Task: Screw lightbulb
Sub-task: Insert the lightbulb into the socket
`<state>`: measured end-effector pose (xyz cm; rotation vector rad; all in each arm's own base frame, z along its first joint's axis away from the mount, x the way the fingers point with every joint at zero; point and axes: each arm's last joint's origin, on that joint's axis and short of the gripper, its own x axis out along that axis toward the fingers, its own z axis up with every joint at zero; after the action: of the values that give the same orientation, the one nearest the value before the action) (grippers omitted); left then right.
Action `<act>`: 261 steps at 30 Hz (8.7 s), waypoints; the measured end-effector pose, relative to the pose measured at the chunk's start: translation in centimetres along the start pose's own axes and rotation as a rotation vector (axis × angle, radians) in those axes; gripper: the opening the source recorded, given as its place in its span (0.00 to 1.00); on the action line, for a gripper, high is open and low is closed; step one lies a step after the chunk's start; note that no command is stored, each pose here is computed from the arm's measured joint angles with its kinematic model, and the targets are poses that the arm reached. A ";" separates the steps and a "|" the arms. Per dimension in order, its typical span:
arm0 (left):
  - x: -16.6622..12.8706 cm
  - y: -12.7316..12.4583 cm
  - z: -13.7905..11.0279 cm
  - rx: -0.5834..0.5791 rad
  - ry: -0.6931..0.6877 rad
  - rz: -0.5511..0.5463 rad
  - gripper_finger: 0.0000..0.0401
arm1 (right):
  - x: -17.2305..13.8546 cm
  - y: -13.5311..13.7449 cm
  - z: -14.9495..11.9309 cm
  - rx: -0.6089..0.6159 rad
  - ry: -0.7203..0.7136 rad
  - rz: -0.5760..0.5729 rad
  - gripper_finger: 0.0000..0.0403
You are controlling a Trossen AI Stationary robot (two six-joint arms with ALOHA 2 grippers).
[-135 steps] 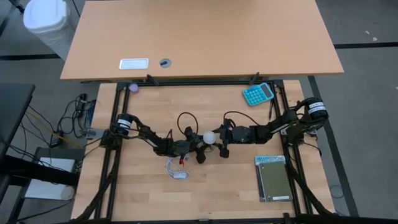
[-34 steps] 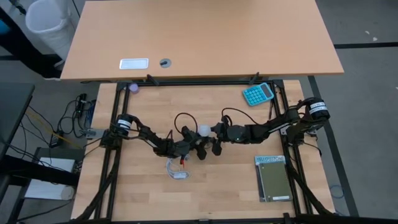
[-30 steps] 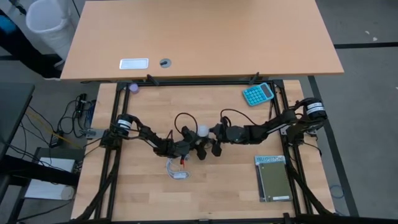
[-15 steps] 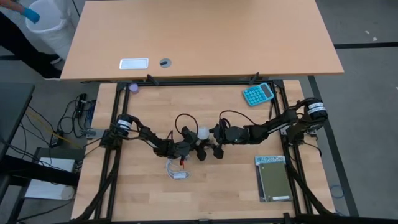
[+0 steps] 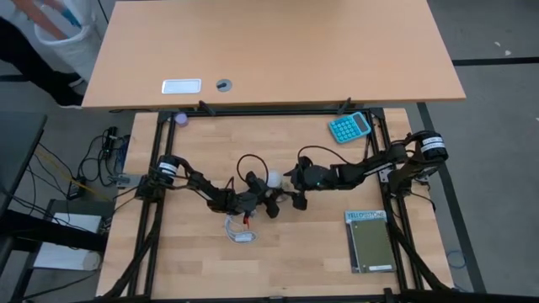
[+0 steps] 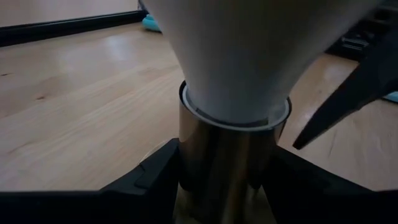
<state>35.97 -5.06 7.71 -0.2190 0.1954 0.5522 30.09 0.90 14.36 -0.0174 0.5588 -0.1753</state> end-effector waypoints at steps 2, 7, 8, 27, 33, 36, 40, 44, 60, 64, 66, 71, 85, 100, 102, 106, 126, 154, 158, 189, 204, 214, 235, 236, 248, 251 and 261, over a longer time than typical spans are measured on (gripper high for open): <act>0.0 0.0 0.0 0.001 0.001 -0.001 0.51 | -0.1 0.1 0.1 -0.015 -0.008 0.004 0.78; 0.0 -0.1 0.0 0.007 0.010 -0.015 0.51 | -0.7 0.6 0.7 -0.035 -0.042 0.038 0.77; 0.0 -0.1 0.0 0.014 0.011 -0.017 0.51 | -0.7 0.6 1.0 -0.037 -0.065 0.049 0.77; -0.1 -0.4 -0.1 0.081 0.044 -0.141 0.51 | -0.3 0.6 1.9 -0.032 -0.192 0.168 0.76; -0.1 -0.4 -0.1 0.079 0.043 -0.141 0.51 | 0.9 1.3 1.3 -0.016 -0.239 0.158 0.75; -0.1 -0.4 -0.1 0.077 0.043 -0.141 0.51 | 1.4 1.4 1.1 -0.001 -0.256 0.146 0.70; -0.1 -0.4 -0.1 0.074 0.044 -0.141 0.51 | 1.6 1.4 1.0 0.002 -0.268 0.136 0.61; -0.1 -0.4 -0.1 0.073 0.044 -0.141 0.51 | 1.6 1.4 0.9 0.001 -0.262 0.134 0.52; -0.1 -0.2 -0.1 0.017 0.017 -0.043 0.51 | 1.5 1.8 0.8 0.061 -0.249 0.027 0.49; 0.0 -0.1 0.0 -0.001 0.004 -0.001 0.51 | 1.4 1.9 0.7 0.104 -0.252 -0.013 0.49; 0.1 -0.2 0.1 0.003 0.004 0.012 0.51 | 1.4 2.0 0.8 0.135 -0.255 -0.020 0.49; 1.0 -1.1 0.6 0.035 0.030 0.050 0.51 | 1.7 2.1 1.5 0.201 -0.235 -0.030 0.49; 0.8 -1.9 0.6 -0.003 0.017 0.189 0.51 | 1.4 3.2 1.3 0.204 -0.206 -0.163 0.45; 0.8 -2.0 0.6 -0.007 0.018 0.168 0.51 | 1.9 2.1 1.3 0.183 -0.166 -0.049 0.63; 0.8 -2.0 0.6 -0.005 0.019 0.169 0.51 | 2.0 1.9 1.3 0.183 -0.165 -0.041 0.66; 0.7 -2.1 0.6 -0.004 0.021 0.161 0.51 | 1.9 1.7 1.4 0.171 -0.164 -0.041 0.70; 0.7 -2.2 0.6 -0.005 0.024 0.148 0.51 | 1.1 1.7 2.8 0.111 -0.079 0.004 0.71; 0.7 -2.1 0.6 -0.032 0.012 0.181 0.51 | -0.5 1.0 2.9 -0.001 0.035 0.054 0.71; 0.7 -2.1 0.6 -0.037 0.013 0.181 0.51 | -0.9 1.0 3.0 -0.064 0.045 0.056 0.71; 0.7 -2.2 0.5 -0.050 0.036 0.136 0.51 | -2.5 -1.3 7.6 -0.504 0.156 0.128 0.84; 0.7 -2.3 0.6 -0.056 0.036 0.128 0.51 | -1.9 -1.0 7.7 -0.527 0.160 0.166 0.79; 0.7 -2.3 0.6 -0.054 0.039 0.121 0.51 | -0.6 -0.7 8.9 -0.529 0.205 0.193 0.78; 0.7 -2.3 0.5 -0.050 0.042 0.121 0.51 | 1.0 -0.9 8.5 -0.523 0.260 0.203 0.76; 0.7 -2.3 0.5 -0.051 0.042 0.121 0.51 | 1.0 -0.9 8.5 -0.523 0.258 0.203 0.76; 0.7 -2.3 0.5 -0.051 0.041 0.121 0.51 | 1.0 -0.9 8.4 -0.518 0.262 0.202 0.73; 0.7 -2.3 0.5 -0.051 0.041 0.121 0.51 | 1.0 -0.9 8.4 -0.516 0.261 0.203 0.67; 0.7 -2.3 0.5 -0.055 0.040 0.121 0.51 | 0.7 -0.8 9.2 -0.453 0.283 0.188 0.66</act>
<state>37.84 -6.48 8.42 -0.2735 0.2339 0.6745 35.39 -0.33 21.87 -0.3837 0.8692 0.1371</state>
